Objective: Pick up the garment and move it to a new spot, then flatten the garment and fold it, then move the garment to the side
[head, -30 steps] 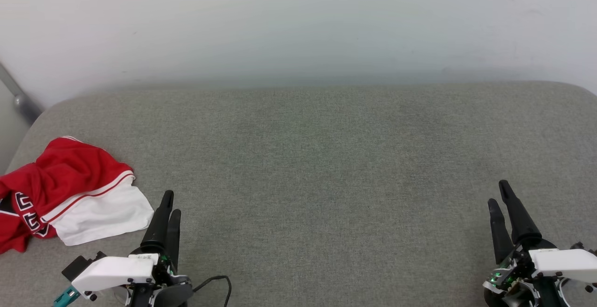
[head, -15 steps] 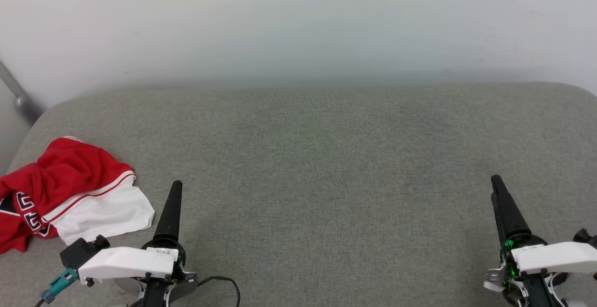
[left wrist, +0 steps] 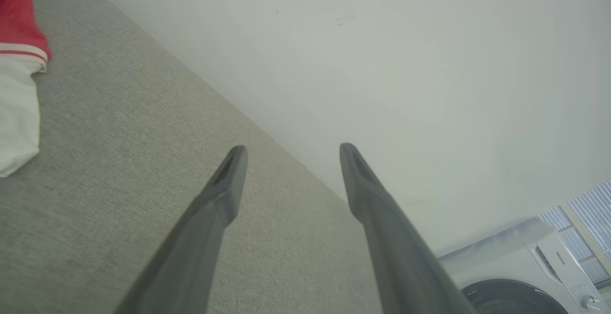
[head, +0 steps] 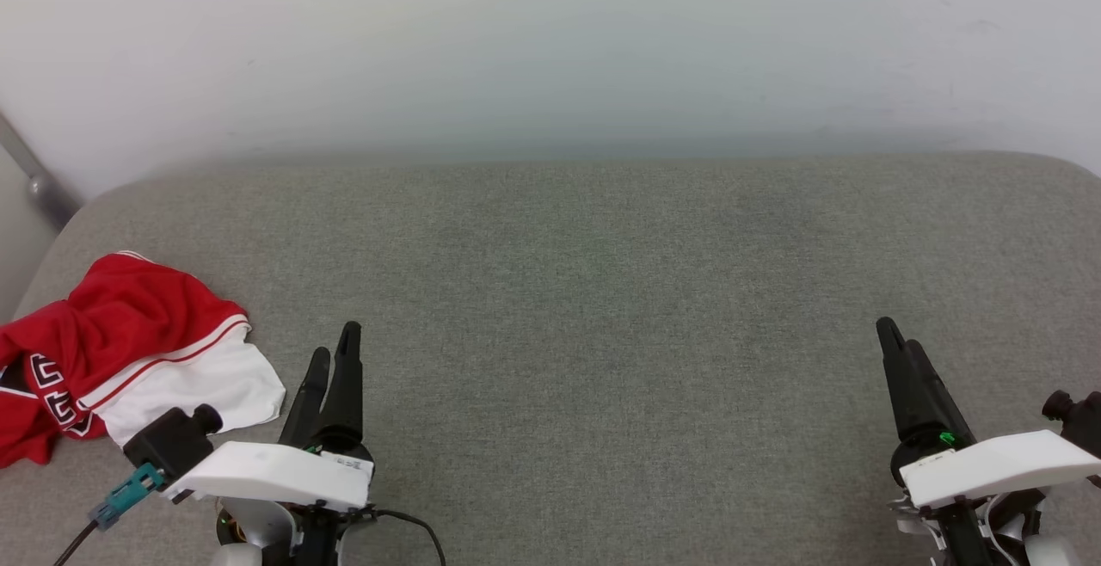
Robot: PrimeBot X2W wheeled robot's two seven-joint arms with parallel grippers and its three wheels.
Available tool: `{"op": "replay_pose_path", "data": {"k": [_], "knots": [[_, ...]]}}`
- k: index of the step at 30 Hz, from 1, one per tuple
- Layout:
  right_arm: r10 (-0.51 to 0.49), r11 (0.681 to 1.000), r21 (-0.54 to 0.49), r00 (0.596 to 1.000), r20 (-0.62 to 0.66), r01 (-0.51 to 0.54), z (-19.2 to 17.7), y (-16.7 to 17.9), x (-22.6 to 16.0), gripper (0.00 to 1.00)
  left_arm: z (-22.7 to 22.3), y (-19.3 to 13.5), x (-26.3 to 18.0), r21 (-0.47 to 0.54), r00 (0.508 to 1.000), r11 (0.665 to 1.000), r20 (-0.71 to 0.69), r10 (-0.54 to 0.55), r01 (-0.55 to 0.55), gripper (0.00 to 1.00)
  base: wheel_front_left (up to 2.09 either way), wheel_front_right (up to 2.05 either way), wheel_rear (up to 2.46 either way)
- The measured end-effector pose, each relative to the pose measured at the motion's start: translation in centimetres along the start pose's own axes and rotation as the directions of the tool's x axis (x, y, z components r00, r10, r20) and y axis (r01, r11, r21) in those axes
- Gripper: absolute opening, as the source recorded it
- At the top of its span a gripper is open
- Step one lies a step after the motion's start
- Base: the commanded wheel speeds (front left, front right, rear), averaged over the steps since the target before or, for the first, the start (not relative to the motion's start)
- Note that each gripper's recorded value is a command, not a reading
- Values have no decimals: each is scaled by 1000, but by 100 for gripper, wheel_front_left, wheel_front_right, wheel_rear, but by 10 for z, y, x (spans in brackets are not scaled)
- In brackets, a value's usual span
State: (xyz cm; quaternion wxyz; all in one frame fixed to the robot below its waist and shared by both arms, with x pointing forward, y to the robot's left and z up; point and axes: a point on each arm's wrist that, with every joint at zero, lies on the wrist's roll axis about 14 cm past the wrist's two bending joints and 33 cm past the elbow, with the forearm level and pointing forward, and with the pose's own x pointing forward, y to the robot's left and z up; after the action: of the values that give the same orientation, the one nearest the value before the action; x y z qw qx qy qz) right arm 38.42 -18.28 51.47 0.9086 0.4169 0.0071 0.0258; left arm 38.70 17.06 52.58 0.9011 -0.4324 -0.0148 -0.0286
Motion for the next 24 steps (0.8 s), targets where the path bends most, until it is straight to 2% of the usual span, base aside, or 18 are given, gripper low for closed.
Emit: {"op": "replay_pose_path", "data": {"k": [9, 24], "knots": [[17, 988, -155, 999, -27, -21, -4, 7, -1, 100, -4, -5, -1, 177, 1000, 984, -16, -20, 23, 100, 0, 0, 0], [26, 928, -370, 998, -49, -42, -5, 13, -3, 100, -6, -6, -3, 429, 999, 902, -36, -38, 50, 100, 0, 0, 0]]}}
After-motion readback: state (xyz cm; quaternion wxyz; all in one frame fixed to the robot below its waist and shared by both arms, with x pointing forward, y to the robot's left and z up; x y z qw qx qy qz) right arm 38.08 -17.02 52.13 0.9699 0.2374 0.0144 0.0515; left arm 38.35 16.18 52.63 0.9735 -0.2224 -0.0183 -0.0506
